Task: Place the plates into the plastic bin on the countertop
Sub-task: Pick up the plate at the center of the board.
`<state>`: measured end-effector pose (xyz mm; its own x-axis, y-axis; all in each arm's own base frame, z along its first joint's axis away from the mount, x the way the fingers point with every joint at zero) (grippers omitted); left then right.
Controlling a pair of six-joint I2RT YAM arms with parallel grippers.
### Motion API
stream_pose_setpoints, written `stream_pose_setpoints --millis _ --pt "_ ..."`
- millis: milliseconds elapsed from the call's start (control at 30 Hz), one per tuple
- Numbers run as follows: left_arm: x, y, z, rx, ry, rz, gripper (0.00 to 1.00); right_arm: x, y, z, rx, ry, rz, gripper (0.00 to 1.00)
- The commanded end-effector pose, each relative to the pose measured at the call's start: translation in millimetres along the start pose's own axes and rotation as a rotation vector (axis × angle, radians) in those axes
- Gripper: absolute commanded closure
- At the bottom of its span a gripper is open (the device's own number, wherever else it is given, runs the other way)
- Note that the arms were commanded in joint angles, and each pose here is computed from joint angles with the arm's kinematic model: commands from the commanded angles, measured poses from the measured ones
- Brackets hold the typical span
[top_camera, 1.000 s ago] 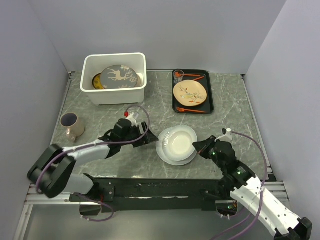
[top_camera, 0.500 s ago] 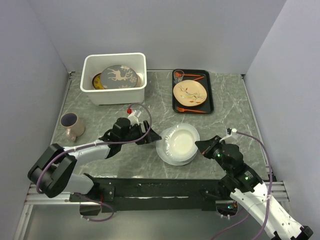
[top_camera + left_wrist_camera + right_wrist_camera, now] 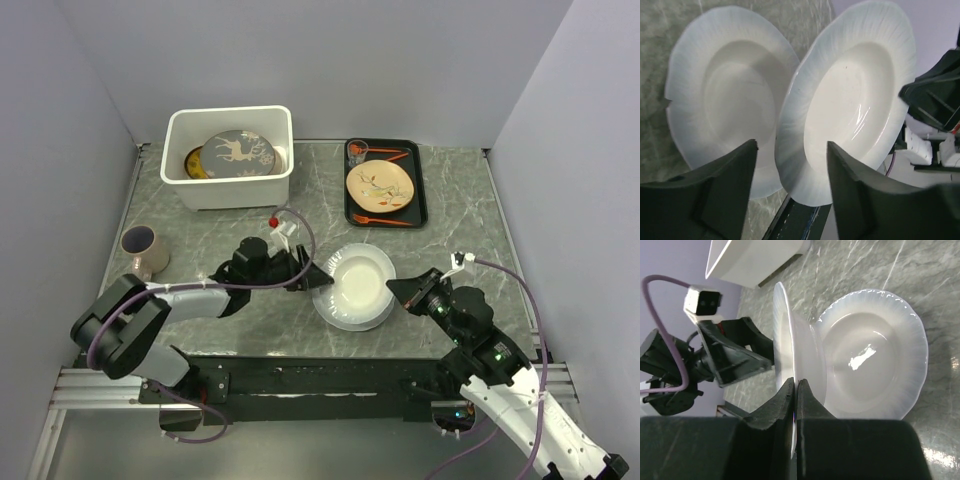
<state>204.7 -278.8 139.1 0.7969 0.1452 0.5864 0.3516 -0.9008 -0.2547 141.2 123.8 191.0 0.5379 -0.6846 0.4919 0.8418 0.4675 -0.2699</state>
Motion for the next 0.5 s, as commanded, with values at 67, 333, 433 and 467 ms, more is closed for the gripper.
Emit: stream_pose_setpoints --millis 67,333,433,467 --pt "0.6 17.6 -27.5 -0.138 0.036 0.006 0.67 28.6 -11.1 53.9 0.219 0.029 -0.102 1.0" --pt "2.8 10.8 -29.5 -0.115 0.043 -0.018 0.99 27.6 -7.2 43.5 0.134 0.021 -0.095 0.87" --pt "4.6 5.6 -31.9 -0.101 0.049 -0.031 0.99 24.2 -1.5 37.9 0.089 0.008 -0.071 0.69" --pt "4.9 4.1 -32.2 -0.096 0.048 -0.034 0.99 23.4 -0.3 37.7 0.087 0.005 -0.065 0.65"
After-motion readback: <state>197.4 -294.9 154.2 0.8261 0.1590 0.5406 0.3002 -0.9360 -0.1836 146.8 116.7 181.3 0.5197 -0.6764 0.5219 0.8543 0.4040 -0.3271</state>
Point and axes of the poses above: each gripper's point midway between its finger pads, its own y axis out along the fingers, its own z axis along the line the jaws close on, x = y × z, the point moved 5 cm from there along -y, back along the fingers, and after that the axes turned 6 degrees about y, right-handed, at the moved point
